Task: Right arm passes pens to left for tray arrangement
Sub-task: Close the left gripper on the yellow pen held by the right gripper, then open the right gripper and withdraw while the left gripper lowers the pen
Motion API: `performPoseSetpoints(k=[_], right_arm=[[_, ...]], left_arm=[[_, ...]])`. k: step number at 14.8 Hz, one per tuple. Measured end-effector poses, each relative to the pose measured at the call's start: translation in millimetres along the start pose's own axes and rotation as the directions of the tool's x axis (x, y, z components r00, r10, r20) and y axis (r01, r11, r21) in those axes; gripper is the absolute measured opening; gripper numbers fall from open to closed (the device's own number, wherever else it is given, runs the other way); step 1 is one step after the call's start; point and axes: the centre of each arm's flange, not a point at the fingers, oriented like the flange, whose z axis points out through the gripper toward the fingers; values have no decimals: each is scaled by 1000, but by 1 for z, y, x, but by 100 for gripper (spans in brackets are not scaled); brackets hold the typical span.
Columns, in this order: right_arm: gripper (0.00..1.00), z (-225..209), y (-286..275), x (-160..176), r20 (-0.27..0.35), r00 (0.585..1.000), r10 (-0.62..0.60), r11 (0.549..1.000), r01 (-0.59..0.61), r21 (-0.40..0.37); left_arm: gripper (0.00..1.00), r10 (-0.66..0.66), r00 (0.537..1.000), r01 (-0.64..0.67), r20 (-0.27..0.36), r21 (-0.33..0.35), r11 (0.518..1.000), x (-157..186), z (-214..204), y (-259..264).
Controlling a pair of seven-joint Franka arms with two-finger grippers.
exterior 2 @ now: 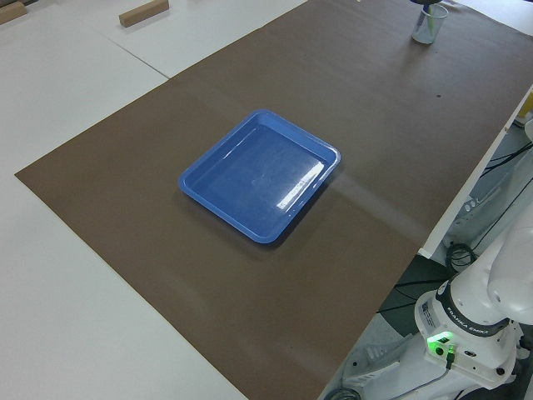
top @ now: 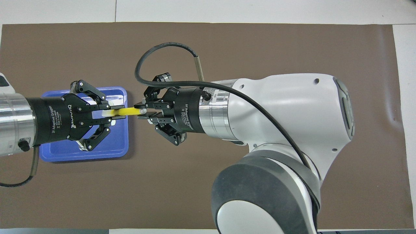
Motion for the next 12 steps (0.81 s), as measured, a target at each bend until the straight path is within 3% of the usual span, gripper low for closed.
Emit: performPoseSetpoints(k=[4, 7, 12], right_arm=[[18, 0, -1, 1, -1, 1000, 2, 1000, -2, 2], [44, -3, -4, 10, -53, 998, -30, 1000, 30, 2], [99, -9, -6, 29, -193, 973, -128, 991, 119, -58]], left_arm=[[17, -5, 1000, 5, 0, -5, 1000, 0, 0, 0], [17, -25, 1000, 25, 0, -9, 1000, 1, 0, 1], [17, -28, 1000, 28, 0, -23, 999, 4, -2, 3]])
